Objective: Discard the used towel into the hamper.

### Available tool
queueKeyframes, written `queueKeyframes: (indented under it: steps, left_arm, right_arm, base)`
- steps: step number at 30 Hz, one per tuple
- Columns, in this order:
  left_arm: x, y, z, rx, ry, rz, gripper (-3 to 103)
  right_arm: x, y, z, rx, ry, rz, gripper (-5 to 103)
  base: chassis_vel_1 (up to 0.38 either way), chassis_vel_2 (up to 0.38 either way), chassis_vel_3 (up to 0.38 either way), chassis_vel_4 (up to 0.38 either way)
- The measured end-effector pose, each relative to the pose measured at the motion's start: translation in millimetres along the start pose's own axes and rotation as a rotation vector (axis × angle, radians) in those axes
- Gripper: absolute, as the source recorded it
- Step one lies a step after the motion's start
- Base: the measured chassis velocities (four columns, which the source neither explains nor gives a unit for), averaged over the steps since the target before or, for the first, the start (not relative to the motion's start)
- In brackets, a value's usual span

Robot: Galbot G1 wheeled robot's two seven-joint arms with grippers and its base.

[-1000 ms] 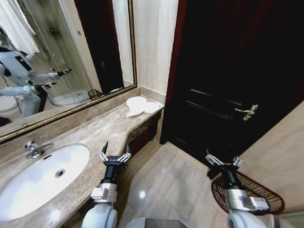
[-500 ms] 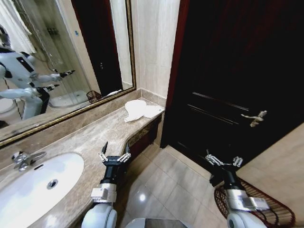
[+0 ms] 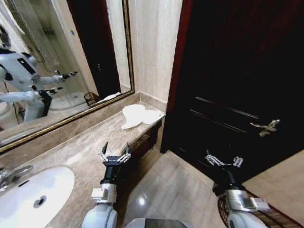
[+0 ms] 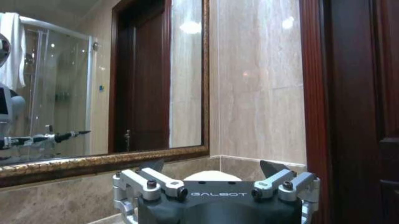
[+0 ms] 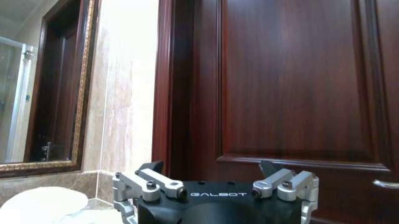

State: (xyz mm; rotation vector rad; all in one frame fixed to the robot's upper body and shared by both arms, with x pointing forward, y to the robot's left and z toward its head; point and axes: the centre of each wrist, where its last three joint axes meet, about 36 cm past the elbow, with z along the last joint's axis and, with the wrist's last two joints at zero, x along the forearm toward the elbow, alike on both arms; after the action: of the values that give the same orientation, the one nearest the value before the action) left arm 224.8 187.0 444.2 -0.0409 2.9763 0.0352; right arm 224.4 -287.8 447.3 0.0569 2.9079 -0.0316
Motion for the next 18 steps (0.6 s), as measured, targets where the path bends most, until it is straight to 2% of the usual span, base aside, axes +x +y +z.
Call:
queueKeyframes:
  steps: [10, 18]
  left_arm:
    - [0, -0.4, 2, 0.006, 0.006, -0.005, 100]
    - [-4, -1.7, 11, 0.028, 0.056, -0.027, 100]
  right_arm:
    - [-1, 0, 4, 0.006, -0.034, 0.018, 100]
    - [3, -3, 9, 0.017, -0.038, 0.005, 100]
  base:
    - [-0.137, 0.143, 0.132, -0.143]
    - [-0.056, 0.036, 0.036, -0.027]
